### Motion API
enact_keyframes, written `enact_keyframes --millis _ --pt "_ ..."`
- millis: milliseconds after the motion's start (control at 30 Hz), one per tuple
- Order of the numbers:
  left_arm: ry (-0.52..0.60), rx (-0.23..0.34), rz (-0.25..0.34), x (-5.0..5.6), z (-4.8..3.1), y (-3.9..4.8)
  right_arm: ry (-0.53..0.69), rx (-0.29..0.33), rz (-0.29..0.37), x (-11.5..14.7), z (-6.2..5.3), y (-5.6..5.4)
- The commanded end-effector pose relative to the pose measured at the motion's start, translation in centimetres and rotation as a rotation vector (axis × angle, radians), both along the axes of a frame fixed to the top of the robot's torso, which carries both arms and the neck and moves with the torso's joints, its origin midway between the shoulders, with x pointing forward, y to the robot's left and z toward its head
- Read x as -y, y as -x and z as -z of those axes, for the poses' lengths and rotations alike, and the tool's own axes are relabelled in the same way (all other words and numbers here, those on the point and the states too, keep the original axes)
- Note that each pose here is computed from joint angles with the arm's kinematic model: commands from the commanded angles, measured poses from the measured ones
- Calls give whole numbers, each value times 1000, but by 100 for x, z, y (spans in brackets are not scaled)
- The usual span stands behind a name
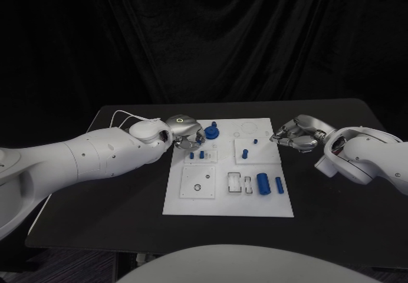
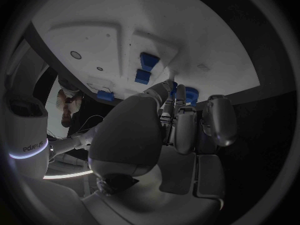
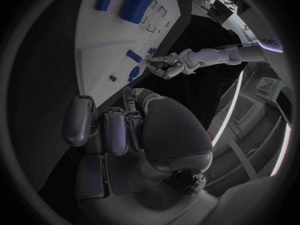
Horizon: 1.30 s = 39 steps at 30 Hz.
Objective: Assemble the parts on the task board
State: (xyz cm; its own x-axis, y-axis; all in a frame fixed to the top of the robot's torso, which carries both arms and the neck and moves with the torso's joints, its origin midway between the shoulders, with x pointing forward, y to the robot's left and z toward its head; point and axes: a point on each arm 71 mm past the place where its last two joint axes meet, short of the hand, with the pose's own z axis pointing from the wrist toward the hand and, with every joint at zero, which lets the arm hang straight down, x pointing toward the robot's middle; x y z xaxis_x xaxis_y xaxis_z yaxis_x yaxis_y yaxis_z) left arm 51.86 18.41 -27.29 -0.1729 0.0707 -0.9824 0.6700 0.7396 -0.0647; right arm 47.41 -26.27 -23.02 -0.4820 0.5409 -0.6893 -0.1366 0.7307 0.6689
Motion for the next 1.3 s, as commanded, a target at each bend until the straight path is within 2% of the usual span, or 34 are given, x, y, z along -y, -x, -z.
enact_keyframes --millis 33,433,867,1300 --pt "-7 -9 4 23 25 10 11 -15 5 4 21 8" --pt "-19 -29 0 24 43 16 11 -17 4 -5 23 7" --pt "-9 -15 -1 -4 29 25 11 -17 5 2 25 10" --pt "-5 -16 6 23 27 41 11 -18 3 -5 26 11"
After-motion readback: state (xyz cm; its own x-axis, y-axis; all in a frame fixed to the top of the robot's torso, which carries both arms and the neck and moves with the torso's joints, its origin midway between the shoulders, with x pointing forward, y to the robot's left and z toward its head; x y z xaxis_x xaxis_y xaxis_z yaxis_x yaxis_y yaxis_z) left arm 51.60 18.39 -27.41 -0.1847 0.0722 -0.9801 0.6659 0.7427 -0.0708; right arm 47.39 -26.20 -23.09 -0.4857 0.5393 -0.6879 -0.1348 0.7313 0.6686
